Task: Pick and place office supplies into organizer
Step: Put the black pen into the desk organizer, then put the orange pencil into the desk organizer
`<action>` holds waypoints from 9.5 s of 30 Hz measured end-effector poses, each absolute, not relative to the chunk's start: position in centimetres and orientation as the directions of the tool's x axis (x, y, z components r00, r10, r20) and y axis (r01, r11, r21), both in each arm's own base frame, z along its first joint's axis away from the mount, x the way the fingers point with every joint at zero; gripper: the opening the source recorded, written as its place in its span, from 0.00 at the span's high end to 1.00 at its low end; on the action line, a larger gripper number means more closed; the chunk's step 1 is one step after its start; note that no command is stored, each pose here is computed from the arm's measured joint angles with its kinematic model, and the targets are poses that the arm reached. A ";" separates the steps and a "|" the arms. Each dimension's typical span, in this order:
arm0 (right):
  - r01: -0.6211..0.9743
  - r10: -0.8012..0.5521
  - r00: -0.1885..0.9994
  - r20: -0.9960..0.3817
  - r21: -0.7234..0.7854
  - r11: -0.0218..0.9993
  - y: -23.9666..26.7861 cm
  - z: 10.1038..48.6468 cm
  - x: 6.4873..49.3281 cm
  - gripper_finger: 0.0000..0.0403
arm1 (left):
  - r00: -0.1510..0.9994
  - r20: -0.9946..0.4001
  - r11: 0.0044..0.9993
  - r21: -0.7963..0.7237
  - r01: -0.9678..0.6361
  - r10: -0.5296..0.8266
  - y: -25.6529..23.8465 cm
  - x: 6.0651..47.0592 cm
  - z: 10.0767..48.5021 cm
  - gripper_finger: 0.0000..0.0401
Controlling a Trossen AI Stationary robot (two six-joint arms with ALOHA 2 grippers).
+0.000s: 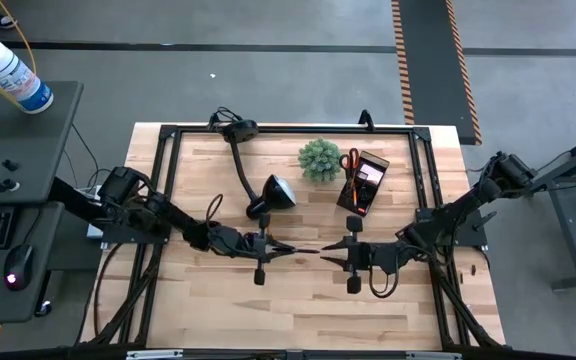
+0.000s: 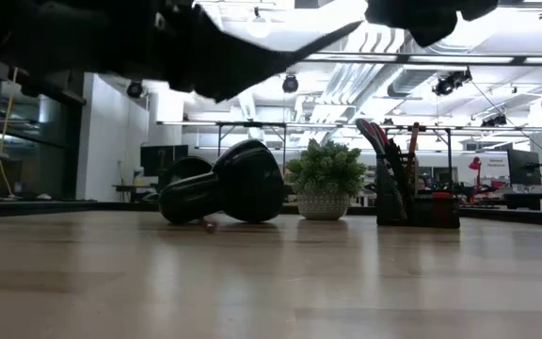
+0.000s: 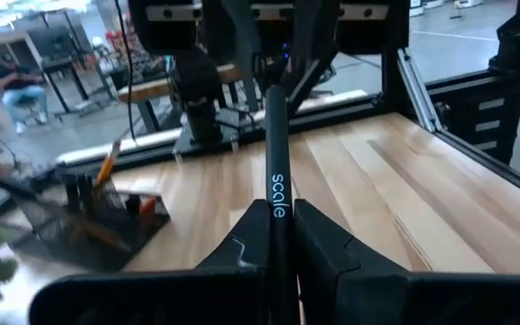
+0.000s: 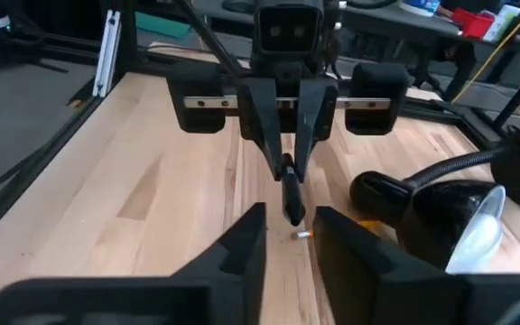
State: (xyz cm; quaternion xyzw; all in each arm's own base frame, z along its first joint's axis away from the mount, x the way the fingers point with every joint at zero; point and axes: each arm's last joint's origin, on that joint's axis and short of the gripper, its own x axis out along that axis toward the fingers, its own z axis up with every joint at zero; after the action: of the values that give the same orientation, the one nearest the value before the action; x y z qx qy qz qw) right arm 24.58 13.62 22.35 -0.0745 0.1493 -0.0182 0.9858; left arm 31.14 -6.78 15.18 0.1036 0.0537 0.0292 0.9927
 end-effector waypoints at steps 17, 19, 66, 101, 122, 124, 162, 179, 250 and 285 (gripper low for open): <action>0.160 -0.400 0.813 -0.423 -0.498 0.852 16.1 26.8 21.4 0.55 | 0.998 0.002 0.956 0.287 -0.068 0.070 -7.0 32.2 17.0 0.98; 0.224 -0.460 0.785 -0.415 -0.502 0.835 15.7 26.7 19.9 0.56 | 0.997 0.005 0.956 0.286 -0.070 0.072 -7.0 32.2 17.1 0.97; -0.062 0.095 0.957 0.275 -0.128 0.990 7.4 25.2 18.1 0.59 | 0.968 0.244 0.971 0.241 -0.008 -0.052 -1.7 36.9 23.8 0.96; -0.045 0.079 0.967 0.242 -0.143 0.989 6.9 26.8 23.0 0.69 | 0.972 0.231 0.973 0.229 -0.009 -0.045 -0.6 37.0 23.8 0.96; 0.032 -0.006 0.985 0.170 -0.150 0.988 6.7 26.2 23.1 0.93 | 0.985 0.172 0.970 0.235 -0.056 0.015 -0.4 37.1 23.2 0.76; 0.047 -0.023 0.988 0.154 -0.152 0.987 6.7 26.0 23.1 0.93 | 0.987 0.159 0.970 0.234 -0.067 0.030 -0.4 37.2 23.1 0.72; 0.703 -0.675 0.637 -0.372 -0.077 0.707 -2.6 23.3 17.2 0.93 | 0.994 -0.001 0.983 0.149 -0.106 0.107 -0.1 37.3 21.6 0.61; 0.679 -0.570 0.640 -0.515 0.031 0.734 -4.0 21.7 17.8 0.79 | 0.994 -0.002 0.983 0.148 -0.105 0.107 -0.1 37.3 21.5 0.61; 0.476 -0.442 0.855 -0.272 0.071 0.877 14.1 14.3 27.4 0.64 | 0.713 -0.454 0.755 -0.123 -0.644 0.534 -13.4 30.3 15.0 0.61; 0.476 -0.424 0.845 -0.326 0.096 0.874 15.7 13.5 30.5 0.67 | 0.546 -0.635 0.610 -0.145 -0.779 0.546 -13.0 29.0 10.2 0.88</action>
State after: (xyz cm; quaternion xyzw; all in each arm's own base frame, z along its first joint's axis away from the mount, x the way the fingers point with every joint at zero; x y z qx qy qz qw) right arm 30.53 15.75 13.49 0.0868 0.1492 -0.2354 0.9564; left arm 29.01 -12.96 10.17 -0.2104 0.2764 0.3882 0.8536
